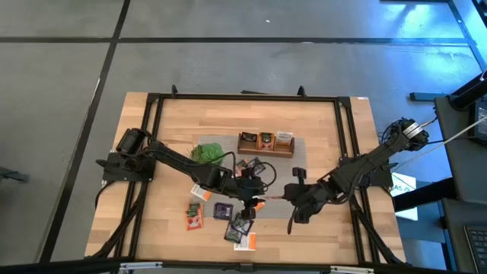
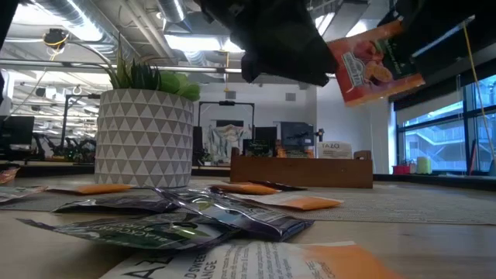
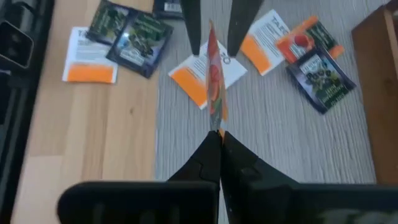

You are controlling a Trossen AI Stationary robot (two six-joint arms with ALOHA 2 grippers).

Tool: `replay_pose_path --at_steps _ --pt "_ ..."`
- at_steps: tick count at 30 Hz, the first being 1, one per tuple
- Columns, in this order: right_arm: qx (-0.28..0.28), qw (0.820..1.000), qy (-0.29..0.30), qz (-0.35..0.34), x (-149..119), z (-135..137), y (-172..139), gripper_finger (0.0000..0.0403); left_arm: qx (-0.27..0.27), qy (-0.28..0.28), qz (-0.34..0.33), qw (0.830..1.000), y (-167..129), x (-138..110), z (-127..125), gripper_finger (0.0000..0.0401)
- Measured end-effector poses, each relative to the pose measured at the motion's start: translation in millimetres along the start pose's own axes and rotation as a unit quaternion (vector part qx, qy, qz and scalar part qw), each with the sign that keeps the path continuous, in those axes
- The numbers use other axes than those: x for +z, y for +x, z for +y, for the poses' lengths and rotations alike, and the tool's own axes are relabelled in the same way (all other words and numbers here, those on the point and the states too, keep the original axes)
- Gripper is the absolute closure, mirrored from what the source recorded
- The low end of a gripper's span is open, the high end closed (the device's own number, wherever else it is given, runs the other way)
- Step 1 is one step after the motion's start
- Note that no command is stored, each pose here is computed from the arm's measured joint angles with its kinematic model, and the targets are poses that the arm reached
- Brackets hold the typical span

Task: Pick & Place Tea
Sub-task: Put the orange tea bag into the middle section of the wooden organizer

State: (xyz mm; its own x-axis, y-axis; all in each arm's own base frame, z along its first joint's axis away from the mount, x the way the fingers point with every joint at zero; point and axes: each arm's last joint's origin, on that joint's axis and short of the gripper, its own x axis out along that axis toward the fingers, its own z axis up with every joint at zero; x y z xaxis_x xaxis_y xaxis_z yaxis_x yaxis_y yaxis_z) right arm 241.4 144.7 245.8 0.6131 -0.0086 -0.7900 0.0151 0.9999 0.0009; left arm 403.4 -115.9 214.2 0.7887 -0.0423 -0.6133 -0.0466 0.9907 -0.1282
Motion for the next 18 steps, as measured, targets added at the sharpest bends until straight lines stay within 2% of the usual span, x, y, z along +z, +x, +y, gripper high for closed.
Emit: replay_pose_path --at_steps 12,18 --pt "0.002 1.0 -0.001 0.0 3.1 -4.8 2.2 0.0399 -0.031 -0.009 -0.048 0.998 -0.7 10.2 -4.0 0.0288" --pt "0.004 1.0 -0.001 0.001 3.1 -4.8 2.2 0.0399 -0.026 -0.01 -0.049 0.998 -0.3 10.8 -2.0 0.032"
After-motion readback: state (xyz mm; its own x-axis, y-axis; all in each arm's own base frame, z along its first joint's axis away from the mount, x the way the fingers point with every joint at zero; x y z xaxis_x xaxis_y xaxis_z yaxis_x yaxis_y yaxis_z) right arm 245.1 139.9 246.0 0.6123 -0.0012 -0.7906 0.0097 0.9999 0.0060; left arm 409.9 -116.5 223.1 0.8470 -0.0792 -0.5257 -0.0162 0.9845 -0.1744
